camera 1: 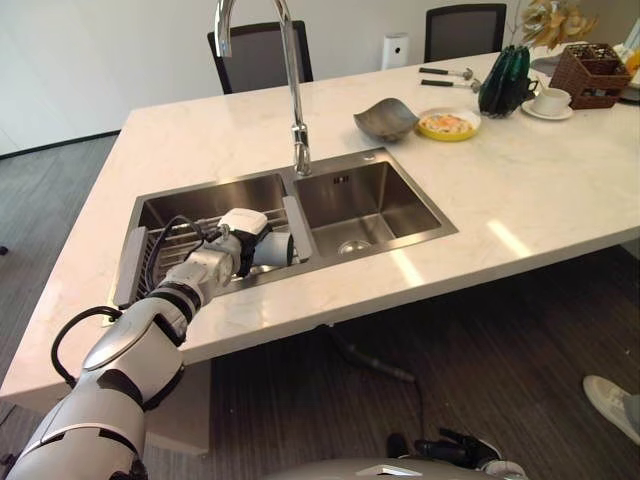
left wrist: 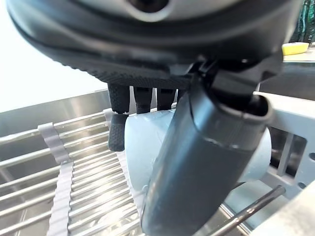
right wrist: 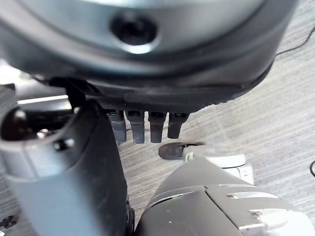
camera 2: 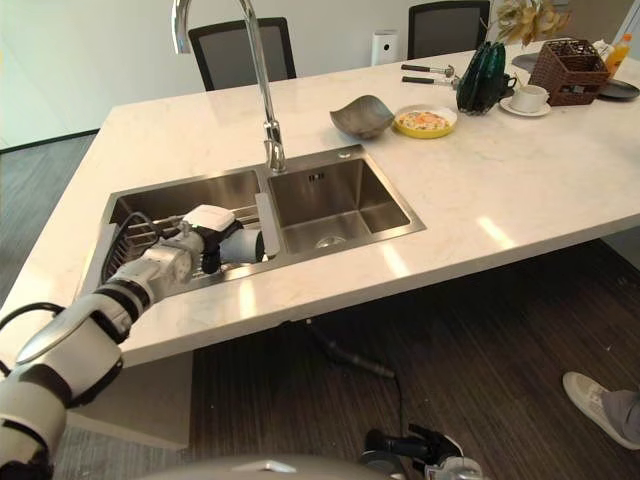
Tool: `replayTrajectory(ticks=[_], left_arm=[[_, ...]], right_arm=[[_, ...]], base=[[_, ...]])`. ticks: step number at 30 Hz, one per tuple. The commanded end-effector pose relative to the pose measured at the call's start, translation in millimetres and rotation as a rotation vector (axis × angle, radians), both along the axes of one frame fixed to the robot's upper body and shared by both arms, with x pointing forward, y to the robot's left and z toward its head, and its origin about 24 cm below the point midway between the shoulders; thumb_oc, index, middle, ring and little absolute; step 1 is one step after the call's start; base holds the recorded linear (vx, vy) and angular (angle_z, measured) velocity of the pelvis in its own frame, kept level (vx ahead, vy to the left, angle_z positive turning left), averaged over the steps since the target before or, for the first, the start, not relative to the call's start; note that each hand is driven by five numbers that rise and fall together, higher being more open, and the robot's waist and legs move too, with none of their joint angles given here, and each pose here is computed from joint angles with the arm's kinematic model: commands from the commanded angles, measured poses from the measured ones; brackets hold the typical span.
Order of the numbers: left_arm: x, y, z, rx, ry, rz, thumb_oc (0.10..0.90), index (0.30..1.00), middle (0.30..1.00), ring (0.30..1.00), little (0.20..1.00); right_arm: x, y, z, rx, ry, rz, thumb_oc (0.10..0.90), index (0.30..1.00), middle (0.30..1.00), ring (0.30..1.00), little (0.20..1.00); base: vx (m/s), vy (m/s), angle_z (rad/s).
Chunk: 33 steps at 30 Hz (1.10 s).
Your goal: Place the dishes in the dishwasher.
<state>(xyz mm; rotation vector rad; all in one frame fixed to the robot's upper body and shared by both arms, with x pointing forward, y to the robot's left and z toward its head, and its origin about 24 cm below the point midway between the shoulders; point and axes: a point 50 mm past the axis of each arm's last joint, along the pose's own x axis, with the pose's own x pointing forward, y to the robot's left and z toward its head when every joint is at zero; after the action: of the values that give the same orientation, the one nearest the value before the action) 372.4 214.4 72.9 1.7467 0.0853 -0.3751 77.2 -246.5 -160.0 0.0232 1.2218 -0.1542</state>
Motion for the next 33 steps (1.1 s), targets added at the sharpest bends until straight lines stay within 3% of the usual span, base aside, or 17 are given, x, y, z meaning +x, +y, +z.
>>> replayTrajectory(ticks=[1, 5, 6, 8, 14, 15, 16, 18, 19, 20, 26, 33], left_arm=[[18.7, -7.6, 61.5, 0.0, -0.289, -0.098, 0.4, 0.3, 0.3, 0.3, 0.3], [14.4, 1.1, 74.2, -0.034, -0.408, -0.096, 0.4, 0.3, 0.3, 0.3, 0.3], [5.8, 17.8, 107.4, -0.196, -0.56, -0.061, 0.4, 0.3, 0.3, 0.3, 0.3], [1.2, 23.2, 118.5, -0.279, -0.62, -0.042, 0.4, 0.3, 0.3, 0.3, 0.3], [-47.1, 58.3, 144.6, -1.02, -0.839, 0.033, 0.4, 0.3, 0.3, 0.3, 0.3], [-47.8, 59.1, 144.3, -1.021, -0.84, 0.036, 0.4, 0.3, 0.3, 0.3, 0.3], [-62.9, 67.0, 139.2, -1.258, -0.863, 0.039, 0.4, 0.3, 0.3, 0.3, 0.3], [-82.1, 76.6, 125.9, -1.452, -0.875, 0.054, 0.4, 0.3, 0.3, 0.3, 0.3], [-82.4, 76.9, 125.7, -1.452, -0.875, 0.055, 0.4, 0.3, 0.3, 0.3, 0.3], [-104.7, 83.4, 102.7, -1.652, -0.864, 0.091, 0.4, 0.3, 0.3, 0.3, 0.3], [-130.8, 82.2, 60.3, -1.824, -0.812, 0.213, 0.4, 0.3, 0.3, 0.3, 0.3], [-168.0, 91.9, 16.5, -1.77, -0.763, 0.425, 0.4, 0.3, 0.3, 0.3, 0.3]], right_arm=[[-23.4, -11.1, -0.5, -0.051, 0.06, 0.044, 0.8, 0.9, 0.9, 0.9, 0.9], [-29.0, -8.8, -1.4, -0.056, 0.057, 0.035, 0.8, 0.9, 0.9, 0.9, 0.9], [-36.7, -9.7, -1.6, -0.055, 0.058, -0.012, 0.8, 0.9, 0.9, 0.9, 0.9], [-38.3, -8.9, -1.9, -0.052, 0.055, -0.028, 0.8, 0.9, 0.9, 0.9, 0.9], [-40.1, -7.3, -1.6, -0.029, 0.039, -0.081, 0.8, 0.9, 0.9, 0.9, 0.9], [-40.0, -7.8, -1.4, -0.031, 0.039, -0.079, 0.8, 0.9, 0.9, 0.9, 0.9], [-37.2, -5.5, -1.3, -0.018, 0.029, -0.068, 0.8, 0.9, 0.9, 0.9, 0.9], [-32.5, -0.9, -1.1, 0.002, 0.01, -0.039, 0.8, 0.9, 0.9, 0.9, 0.9], [-32.6, -1.1, -1.0, 0.001, 0.01, -0.038, 0.8, 0.9, 0.9, 0.9, 0.9], [-15.6, 7.9, 1.3, 0.031, -0.04, 0.054, 0.8, 0.9, 0.9, 0.9, 0.9], [20.2, 8.8, 13.6, -0.001, -0.151, 0.224, 0.8, 0.9, 0.9, 0.9, 0.9], [29.9, -7.8, 20.7, -0.074, -0.179, 0.239, 0.8, 0.9, 0.9, 0.9, 0.9]], base=[[-0.03, -0.085, 0.12], [-0.02, -0.087, 0.35], [-0.02, -0.145, 0.23], [0.0, -0.122, 0.41], [0.03, -0.145, 0.59], [0.06, -0.168, 0.37], [0.05, -0.165, 0.46], [0.06, -0.176, 0.38], [0.08, -0.266, 0.27], [0.05, -0.203, 0.29], [-0.05, -0.109, 0.56], [-0.15, -0.052, 1.31]])
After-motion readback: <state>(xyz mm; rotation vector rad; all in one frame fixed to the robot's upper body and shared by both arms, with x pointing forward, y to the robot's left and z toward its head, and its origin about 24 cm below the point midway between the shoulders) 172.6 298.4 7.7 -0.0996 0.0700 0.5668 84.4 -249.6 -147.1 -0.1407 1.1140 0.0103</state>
